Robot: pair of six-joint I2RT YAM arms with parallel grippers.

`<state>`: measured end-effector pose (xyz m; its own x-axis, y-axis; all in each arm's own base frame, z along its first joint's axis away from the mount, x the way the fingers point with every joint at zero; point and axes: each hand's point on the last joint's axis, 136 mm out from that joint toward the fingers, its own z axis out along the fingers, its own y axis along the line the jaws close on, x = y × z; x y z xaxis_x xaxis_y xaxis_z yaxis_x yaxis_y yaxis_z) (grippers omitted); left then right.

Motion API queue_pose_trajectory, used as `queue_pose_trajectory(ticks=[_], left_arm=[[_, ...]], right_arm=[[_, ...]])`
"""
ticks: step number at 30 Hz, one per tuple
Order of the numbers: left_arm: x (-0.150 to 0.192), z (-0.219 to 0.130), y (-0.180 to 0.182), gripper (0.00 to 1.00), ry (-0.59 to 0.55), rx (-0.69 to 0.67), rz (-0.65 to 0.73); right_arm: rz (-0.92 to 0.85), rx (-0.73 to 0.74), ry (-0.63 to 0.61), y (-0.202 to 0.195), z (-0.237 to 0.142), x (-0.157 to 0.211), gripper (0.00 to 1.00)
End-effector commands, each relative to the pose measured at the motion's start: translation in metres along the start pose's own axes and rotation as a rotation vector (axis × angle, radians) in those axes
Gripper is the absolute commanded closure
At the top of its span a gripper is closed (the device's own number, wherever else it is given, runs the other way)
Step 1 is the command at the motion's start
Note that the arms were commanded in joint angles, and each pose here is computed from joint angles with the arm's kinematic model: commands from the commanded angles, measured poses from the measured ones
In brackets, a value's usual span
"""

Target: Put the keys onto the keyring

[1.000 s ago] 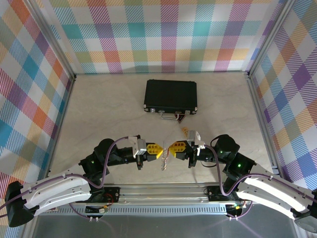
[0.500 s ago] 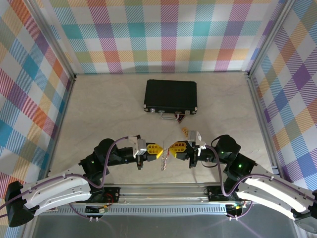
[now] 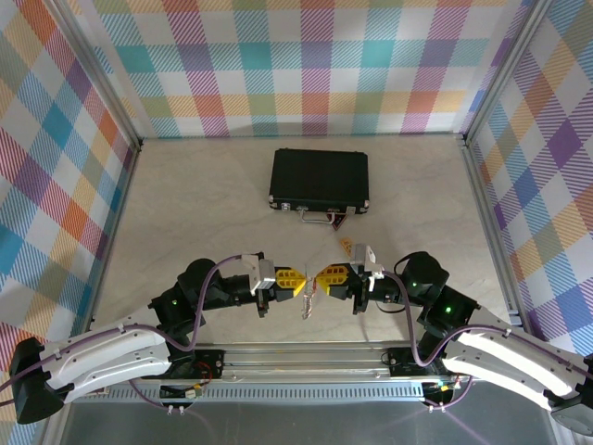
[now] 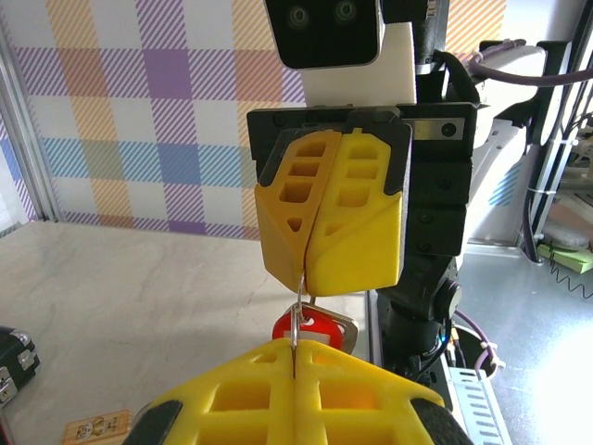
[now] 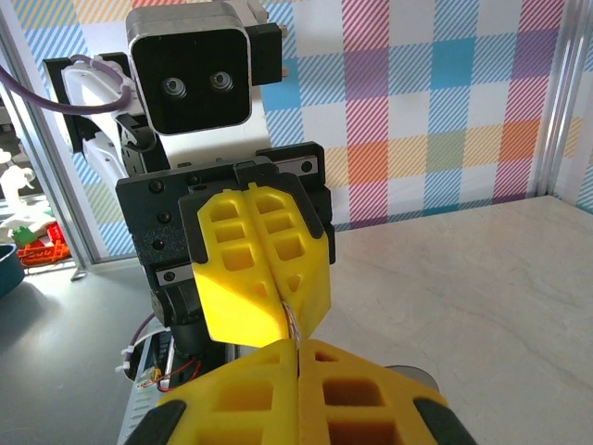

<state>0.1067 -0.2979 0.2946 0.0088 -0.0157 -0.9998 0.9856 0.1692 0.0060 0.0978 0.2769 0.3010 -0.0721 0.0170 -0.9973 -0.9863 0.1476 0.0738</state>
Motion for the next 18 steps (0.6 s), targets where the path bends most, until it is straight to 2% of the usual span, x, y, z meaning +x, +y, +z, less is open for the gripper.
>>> queue_pose_trajectory(ticks=[1, 18], left_arm=[[-0.0142, -0.0012, -0.0049, 1.0, -0.047, 0.02, 0.03], [-0.0149, -0.003, -0.0056, 1.0, -0.049, 0.019, 0.032]], right_arm=[[-0.02, -0.016, -0.027, 0.003, 0.0008, -0.0046, 1.0], [-0.021, -0.007, -0.047, 0.0029, -0.0027, -0.0059, 1.0]])
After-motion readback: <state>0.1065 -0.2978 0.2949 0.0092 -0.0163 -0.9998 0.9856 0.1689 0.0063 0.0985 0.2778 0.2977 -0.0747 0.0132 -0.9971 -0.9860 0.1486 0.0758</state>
